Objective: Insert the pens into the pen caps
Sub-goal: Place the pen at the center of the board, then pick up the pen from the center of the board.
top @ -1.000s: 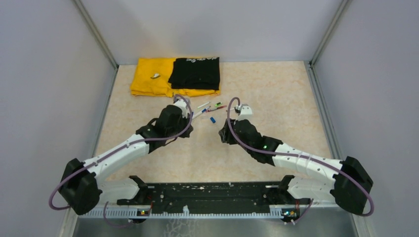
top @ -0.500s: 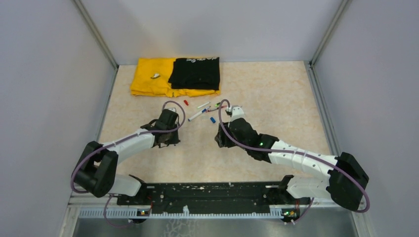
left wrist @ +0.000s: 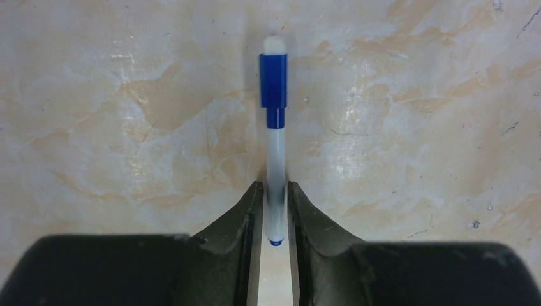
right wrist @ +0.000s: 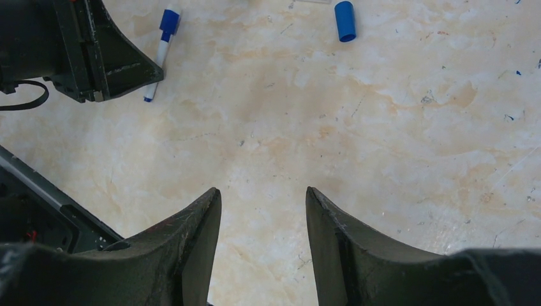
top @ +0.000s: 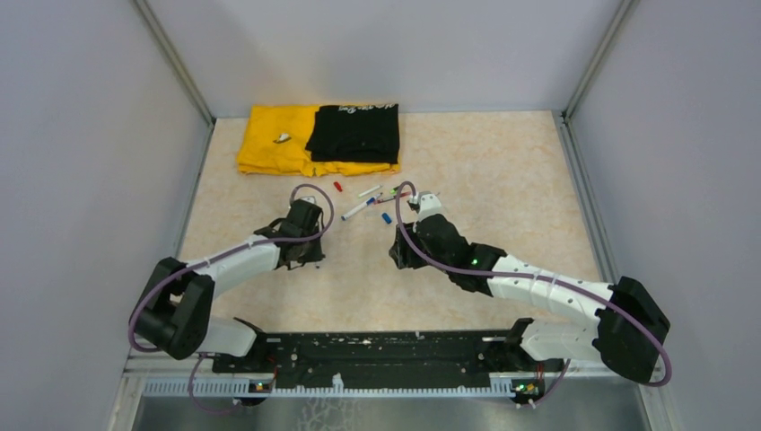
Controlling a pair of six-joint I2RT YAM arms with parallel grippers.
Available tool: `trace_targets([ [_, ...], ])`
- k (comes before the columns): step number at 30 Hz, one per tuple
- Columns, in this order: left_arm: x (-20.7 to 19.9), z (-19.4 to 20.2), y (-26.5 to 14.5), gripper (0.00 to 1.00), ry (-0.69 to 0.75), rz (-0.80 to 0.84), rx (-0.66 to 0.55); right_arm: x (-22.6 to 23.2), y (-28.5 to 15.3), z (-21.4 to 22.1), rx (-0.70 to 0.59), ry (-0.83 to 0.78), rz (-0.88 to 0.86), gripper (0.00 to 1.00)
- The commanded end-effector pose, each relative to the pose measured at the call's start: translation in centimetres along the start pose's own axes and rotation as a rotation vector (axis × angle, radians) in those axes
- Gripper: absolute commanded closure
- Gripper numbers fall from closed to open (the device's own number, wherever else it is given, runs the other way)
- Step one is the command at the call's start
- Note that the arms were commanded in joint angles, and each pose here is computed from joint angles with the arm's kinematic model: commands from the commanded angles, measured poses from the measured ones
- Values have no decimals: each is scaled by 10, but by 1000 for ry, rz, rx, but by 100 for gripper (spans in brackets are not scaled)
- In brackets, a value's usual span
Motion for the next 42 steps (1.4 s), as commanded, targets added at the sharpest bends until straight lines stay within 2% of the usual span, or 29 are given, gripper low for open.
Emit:
trace_targets([
  [1,11,2,-3,73,-15,-49,-6,11,-5,-29,-94,2,-26,49],
  [13,1,-39,-34,51,-20,-17,-148,-3,-9,-36,-136,40,74,49],
  [16,-10,-54,-47,45,-10,64,-206,-5,-9,-37,-137,42,99,49],
  [19,-23,-71,-67,44,-3,162,-288,-7,-7,-37,-111,24,127,48],
  [22,-33,-92,-93,38,18,258,-411,-12,-8,-40,-91,13,178,46],
  [26,-40,-114,-122,34,44,306,-505,-20,-13,-46,-99,10,242,45],
  [28,-42,-121,-131,26,58,311,-529,-24,-17,-48,-103,10,261,44],
  [35,-44,-131,-146,24,75,336,-585,-57,-20,-52,-28,115,274,44],
  [42,-57,-133,-145,20,125,408,-598,-85,-27,-57,-14,193,308,45],
])
Point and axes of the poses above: each gripper's point midway between its finger pads, its own y axis out along the fingers, its own x axis along the line the jaws close on, z = x × y, the point moved 4 cm from there along -y, back along the fingers, and after that the axes turned 7 degrees about -y, right-handed, at the moved point
